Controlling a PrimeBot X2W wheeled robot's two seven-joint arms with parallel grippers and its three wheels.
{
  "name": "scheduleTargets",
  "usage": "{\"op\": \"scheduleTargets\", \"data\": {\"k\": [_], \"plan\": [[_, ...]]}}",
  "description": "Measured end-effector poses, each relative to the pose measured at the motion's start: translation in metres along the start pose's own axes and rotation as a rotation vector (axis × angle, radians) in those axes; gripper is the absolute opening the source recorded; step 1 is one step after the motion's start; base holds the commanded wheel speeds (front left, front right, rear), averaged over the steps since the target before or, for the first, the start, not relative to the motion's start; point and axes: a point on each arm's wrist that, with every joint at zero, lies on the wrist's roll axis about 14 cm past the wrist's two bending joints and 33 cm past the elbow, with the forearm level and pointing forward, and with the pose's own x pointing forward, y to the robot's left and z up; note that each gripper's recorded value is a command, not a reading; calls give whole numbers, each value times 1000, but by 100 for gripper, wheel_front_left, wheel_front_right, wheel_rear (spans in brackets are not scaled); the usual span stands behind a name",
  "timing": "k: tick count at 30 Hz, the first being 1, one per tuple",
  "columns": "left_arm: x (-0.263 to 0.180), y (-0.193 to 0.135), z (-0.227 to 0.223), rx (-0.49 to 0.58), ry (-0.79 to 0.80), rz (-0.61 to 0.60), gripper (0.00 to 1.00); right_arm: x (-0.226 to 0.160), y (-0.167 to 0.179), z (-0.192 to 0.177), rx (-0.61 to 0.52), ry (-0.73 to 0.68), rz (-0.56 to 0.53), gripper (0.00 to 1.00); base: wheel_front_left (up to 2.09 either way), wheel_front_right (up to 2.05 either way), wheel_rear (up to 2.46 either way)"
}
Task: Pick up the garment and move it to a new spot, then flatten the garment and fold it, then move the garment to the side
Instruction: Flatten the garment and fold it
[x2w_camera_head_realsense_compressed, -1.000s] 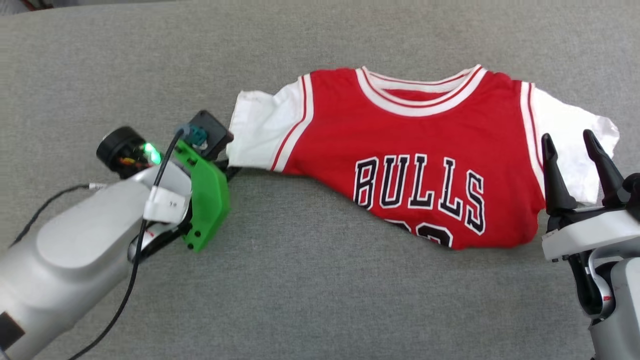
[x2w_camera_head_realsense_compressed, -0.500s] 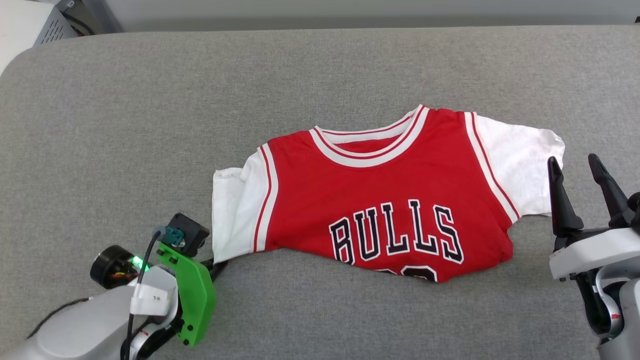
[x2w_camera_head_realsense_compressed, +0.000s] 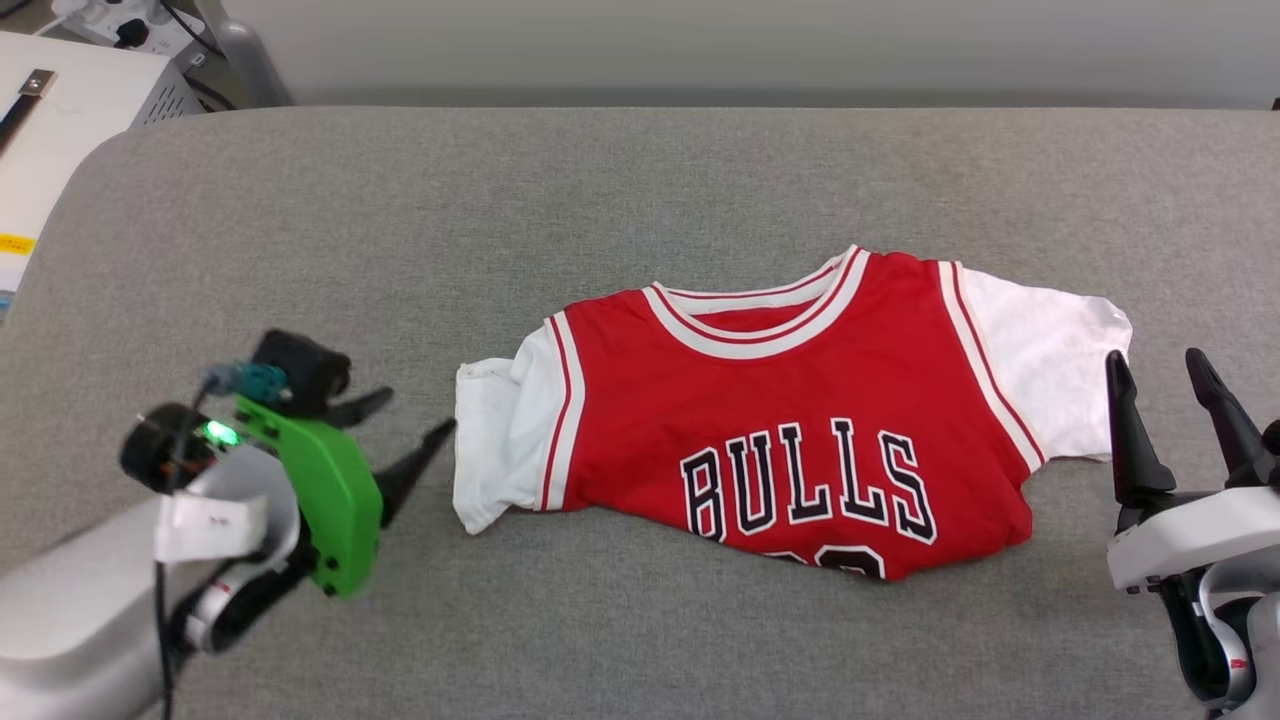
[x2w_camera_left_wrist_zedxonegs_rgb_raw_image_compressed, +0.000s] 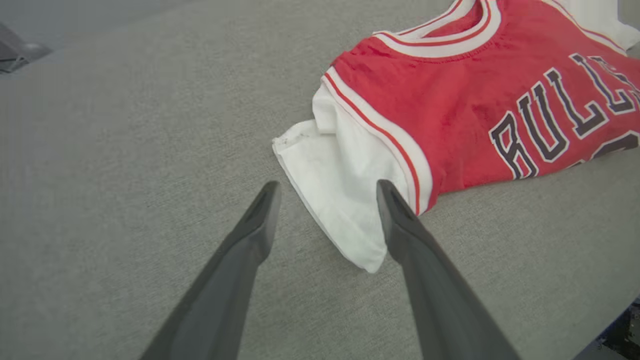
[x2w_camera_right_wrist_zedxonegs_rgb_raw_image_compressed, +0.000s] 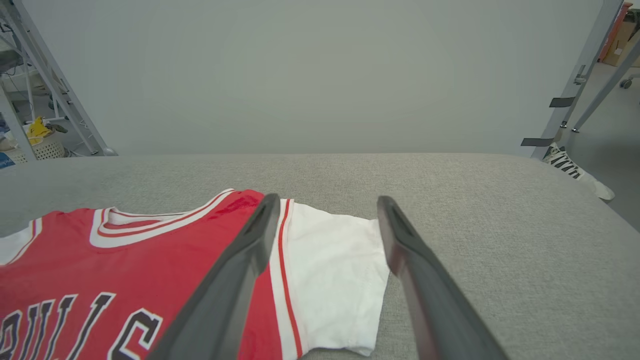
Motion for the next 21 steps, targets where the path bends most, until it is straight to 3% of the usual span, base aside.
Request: {"op": "scheduleTargets", "data": {"k": [6,11,17,21], "plan": [[-19,40,73,106,-122,100,100,1,4,-2,8,3,7,100,0,0,0],[-9,51,117,114,-202,120,100,3,3,-9,8,18,6,100,0,0,0],[29,49,116,72,-109,59,100,10,-1,-12,3,21,-3,100,0,0,0],[58,45,80,11,81,7,100,10,-7,-17,-2,30,-18,100,0,0,0]]}}
